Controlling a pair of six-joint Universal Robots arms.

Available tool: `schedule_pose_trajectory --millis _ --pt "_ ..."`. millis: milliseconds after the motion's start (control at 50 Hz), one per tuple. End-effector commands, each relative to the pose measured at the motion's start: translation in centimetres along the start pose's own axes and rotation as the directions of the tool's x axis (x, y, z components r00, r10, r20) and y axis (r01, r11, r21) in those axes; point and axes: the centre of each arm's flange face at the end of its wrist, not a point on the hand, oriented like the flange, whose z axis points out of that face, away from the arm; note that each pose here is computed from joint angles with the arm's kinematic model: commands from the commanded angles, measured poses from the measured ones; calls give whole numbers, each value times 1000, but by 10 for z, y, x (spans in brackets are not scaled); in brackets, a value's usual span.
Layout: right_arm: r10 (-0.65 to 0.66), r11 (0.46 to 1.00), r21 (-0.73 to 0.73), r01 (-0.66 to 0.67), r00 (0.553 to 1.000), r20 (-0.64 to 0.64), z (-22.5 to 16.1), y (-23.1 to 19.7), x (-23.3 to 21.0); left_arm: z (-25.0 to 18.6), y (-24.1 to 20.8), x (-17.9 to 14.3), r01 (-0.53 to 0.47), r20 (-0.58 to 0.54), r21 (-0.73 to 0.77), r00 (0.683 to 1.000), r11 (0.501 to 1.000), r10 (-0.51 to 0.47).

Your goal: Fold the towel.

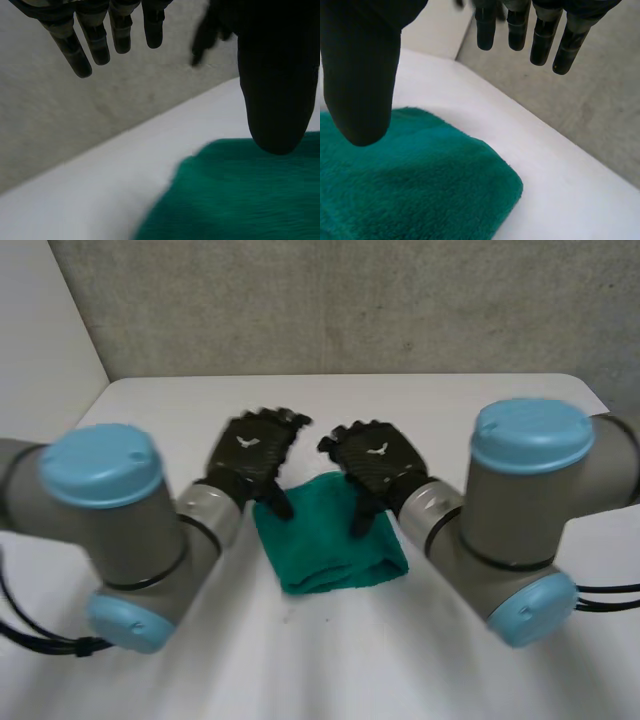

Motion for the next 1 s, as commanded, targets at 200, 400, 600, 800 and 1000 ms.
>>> schedule_pose_trajectory --millis 200,400,600,800,1000 --pt "98 958 -273 -93 995 3 29 68 27 0 65 3 107 200 -271 978 957 -53" --pt "72 951 -295 -91 995 -72 26 66 45 -7 70 14 103 104 -305 992 947 -74" --pt "51 989 -130 -66 992 -111 2 2 54 -13 -8 10 111 69 -100 992 989 -105" --pt "53 987 162 19 902 -429 -53 -89 107 -48 -122 -62 117 231 128 962 985 -144" --pt "52 989 145 21 874 -483 -74 -103 122 -74 -155 -85 110 276 157 949 981 -151"
